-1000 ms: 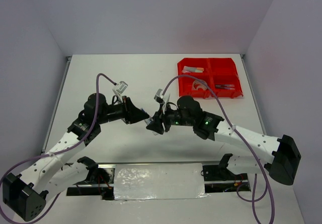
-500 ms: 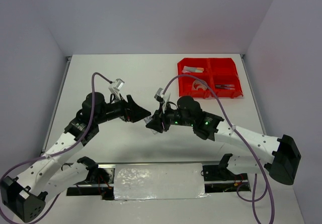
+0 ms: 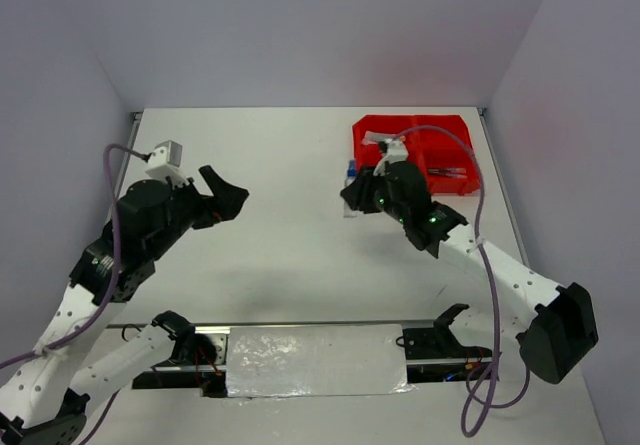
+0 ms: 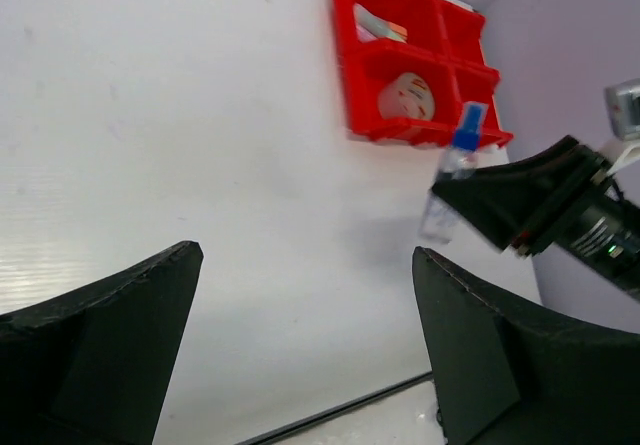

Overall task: Sort the stationery into containers
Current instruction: Place the stationery in the storage box.

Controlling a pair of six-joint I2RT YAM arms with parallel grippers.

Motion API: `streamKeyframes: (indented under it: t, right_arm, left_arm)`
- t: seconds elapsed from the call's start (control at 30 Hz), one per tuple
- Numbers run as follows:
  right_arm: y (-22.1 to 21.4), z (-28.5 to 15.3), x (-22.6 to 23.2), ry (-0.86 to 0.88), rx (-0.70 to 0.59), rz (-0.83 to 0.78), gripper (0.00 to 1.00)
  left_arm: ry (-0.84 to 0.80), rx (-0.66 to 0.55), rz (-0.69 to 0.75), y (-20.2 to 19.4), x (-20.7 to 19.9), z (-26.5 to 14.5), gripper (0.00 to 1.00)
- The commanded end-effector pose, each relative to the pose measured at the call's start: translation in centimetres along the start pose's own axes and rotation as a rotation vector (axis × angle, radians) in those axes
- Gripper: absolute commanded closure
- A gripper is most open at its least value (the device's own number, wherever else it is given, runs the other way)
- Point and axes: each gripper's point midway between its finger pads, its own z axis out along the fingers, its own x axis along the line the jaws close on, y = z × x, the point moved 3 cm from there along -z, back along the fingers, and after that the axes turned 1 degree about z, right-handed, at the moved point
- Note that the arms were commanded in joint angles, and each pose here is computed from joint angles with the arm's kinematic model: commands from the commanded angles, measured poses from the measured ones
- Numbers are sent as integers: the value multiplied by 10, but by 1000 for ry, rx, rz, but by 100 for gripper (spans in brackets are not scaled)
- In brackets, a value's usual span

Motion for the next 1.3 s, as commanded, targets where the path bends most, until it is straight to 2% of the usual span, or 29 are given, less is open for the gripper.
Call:
streamKeyframes:
  t: [0.0,0.1,0.23,0.4,0.47,0.5,0.53,0.57,0.67,0.8,1.0,1.27]
  right_arm:
    - [54,-22,-45,-173,-192,175,100]
    - [82,-37,-88,-284,-282,254,100]
    - [115,-35,-130,-357,-325,338,100]
    - [135,-10,-200,-499,-406,576,100]
    - [143,-4,-224,-549,-449,679,100]
    - [135,10,-239,-587,-422,715,100]
    - [149,12,-243,-619,-459,759,100]
    - [156,12,-267,-675,-477,795,100]
    - [166,16,-293,-742,-529,842,100]
    - [173,28,-328,-786,-565,924,100]
    - [170,44,-361,-835,-572,1022,100]
    - [162,60,-372,-794,-632,1133,100]
  left_arm:
    - [113,-40,75,14,18,-33,1]
    - [96,-9,148,11,22,-56,1]
    - [69,0,253,4,31,-83,1]
    - [152,-96,299,0,62,-103,1]
    - [160,-181,273,0,71,-114,1]
    - [159,-208,261,0,73,-114,1]
    - [161,-206,228,-4,76,-118,1]
    - [120,-265,205,-2,75,-126,1]
    - [14,-366,178,-1,70,-145,1]
    - [40,-447,112,2,82,-160,1]
    - [94,-381,134,2,82,-144,1]
    - [165,-329,160,3,81,-117,1]
